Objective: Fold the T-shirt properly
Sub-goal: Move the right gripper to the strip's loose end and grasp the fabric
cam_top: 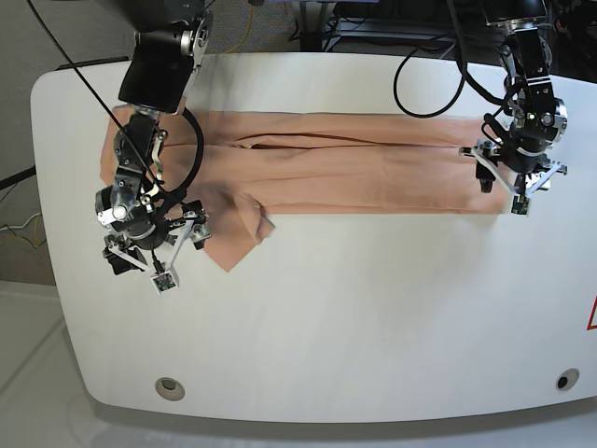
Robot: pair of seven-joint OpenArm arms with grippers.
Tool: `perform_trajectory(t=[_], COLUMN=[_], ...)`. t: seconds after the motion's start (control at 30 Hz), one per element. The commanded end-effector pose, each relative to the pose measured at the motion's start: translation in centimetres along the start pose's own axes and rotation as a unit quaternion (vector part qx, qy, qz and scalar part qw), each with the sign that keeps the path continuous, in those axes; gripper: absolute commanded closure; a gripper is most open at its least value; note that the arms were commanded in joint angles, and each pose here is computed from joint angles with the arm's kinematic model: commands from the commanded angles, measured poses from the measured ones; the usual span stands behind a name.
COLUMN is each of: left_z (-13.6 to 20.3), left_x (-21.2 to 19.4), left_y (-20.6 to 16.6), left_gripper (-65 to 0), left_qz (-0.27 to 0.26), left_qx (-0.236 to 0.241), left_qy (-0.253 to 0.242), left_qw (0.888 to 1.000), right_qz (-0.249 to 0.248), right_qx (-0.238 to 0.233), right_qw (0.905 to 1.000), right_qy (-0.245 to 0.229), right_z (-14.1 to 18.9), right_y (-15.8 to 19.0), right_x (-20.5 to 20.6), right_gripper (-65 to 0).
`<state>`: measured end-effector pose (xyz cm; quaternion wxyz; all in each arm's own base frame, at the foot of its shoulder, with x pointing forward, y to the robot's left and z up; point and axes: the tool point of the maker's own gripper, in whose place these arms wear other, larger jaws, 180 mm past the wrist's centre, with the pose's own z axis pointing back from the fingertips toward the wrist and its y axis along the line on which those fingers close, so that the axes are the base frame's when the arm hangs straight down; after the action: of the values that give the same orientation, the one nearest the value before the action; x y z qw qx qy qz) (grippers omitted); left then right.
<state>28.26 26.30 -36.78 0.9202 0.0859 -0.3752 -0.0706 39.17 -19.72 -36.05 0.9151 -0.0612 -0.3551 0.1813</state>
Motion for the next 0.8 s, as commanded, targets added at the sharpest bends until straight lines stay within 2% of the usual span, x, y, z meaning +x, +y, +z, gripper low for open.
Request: perform_trajectory(t=[0.0, 0.47, 0.77], left_z=[0.5, 0.5, 0.4], left_x=[1.3, 1.3, 1.4], left_y=[0.9, 0.9, 0.9], left_gripper=[-30.7, -30.7, -30.7], left_qz=[-0.006, -0.006, -0.006], left_qx=[0.012, 0.012, 0.012], left_qy=[-0.023, -0.023, -0.023], left_qw=[1.000, 1.000, 1.000], right_qz=[-0.008, -0.039, -0.073], right_qx=[0.006, 0.061, 0.073], right_qw=[0.9997, 0.9971, 0.9944], right_qy=[-0.023, -0.025, -0.024], right_z=[-0.6, -3.9, -4.9], right_y=[-0.3, 2.8, 3.0], right_x=[1.5, 1.1, -0.2], right_gripper=[-62.5, -62.5, -62.5])
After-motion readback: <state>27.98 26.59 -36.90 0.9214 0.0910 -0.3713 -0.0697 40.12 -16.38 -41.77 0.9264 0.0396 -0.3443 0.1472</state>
